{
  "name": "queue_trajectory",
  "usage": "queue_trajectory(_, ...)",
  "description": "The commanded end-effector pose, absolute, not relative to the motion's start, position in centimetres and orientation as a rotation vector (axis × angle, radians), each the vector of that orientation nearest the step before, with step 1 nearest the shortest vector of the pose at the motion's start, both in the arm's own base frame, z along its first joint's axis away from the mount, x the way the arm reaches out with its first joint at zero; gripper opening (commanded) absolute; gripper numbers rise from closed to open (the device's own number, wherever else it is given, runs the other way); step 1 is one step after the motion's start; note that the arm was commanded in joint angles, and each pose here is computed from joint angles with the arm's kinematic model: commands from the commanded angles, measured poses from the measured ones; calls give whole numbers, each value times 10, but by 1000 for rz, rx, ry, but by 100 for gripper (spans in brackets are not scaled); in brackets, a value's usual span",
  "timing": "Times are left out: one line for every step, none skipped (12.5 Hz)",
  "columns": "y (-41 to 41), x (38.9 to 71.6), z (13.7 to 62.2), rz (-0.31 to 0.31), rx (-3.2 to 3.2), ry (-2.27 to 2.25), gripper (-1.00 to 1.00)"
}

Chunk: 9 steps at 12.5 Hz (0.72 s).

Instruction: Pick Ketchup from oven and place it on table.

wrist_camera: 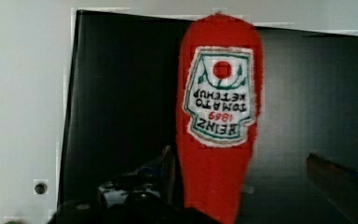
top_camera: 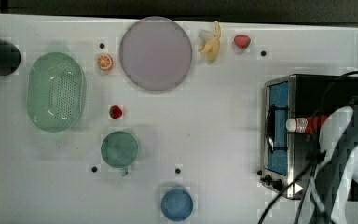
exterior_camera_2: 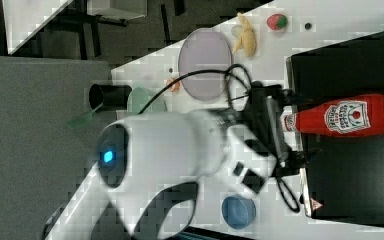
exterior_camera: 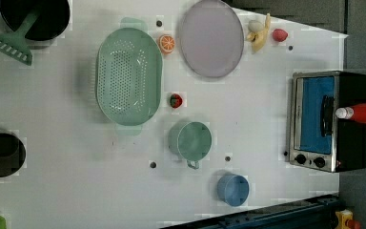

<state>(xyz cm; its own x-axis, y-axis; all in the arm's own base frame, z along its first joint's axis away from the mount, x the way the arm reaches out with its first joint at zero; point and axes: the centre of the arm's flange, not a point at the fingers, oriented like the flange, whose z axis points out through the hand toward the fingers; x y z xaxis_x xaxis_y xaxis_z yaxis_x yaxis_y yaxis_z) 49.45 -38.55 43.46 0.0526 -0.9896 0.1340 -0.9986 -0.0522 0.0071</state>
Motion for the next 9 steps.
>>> queue_trajectory(-410,492,417,111,2163,-2158,100)
queue_trajectory(-415,494,407,108,2150,-2191,100)
queue_trajectory(-419,496,398,126,2138,-2205,100)
queue_trajectory(-421,498,391,141,2130,-2205,100)
queue_trajectory(-422,499,383,135,2124,-2200,100)
queue_trajectory(-422,500,375,118,2118,-2208,100)
queue_trajectory(-423,500,370,108,2114,-2222,100)
queue_trajectory(-425,498,365,99,2105,-2234,100)
queue_trajectory(-427,496,362,89,2098,-2240,100)
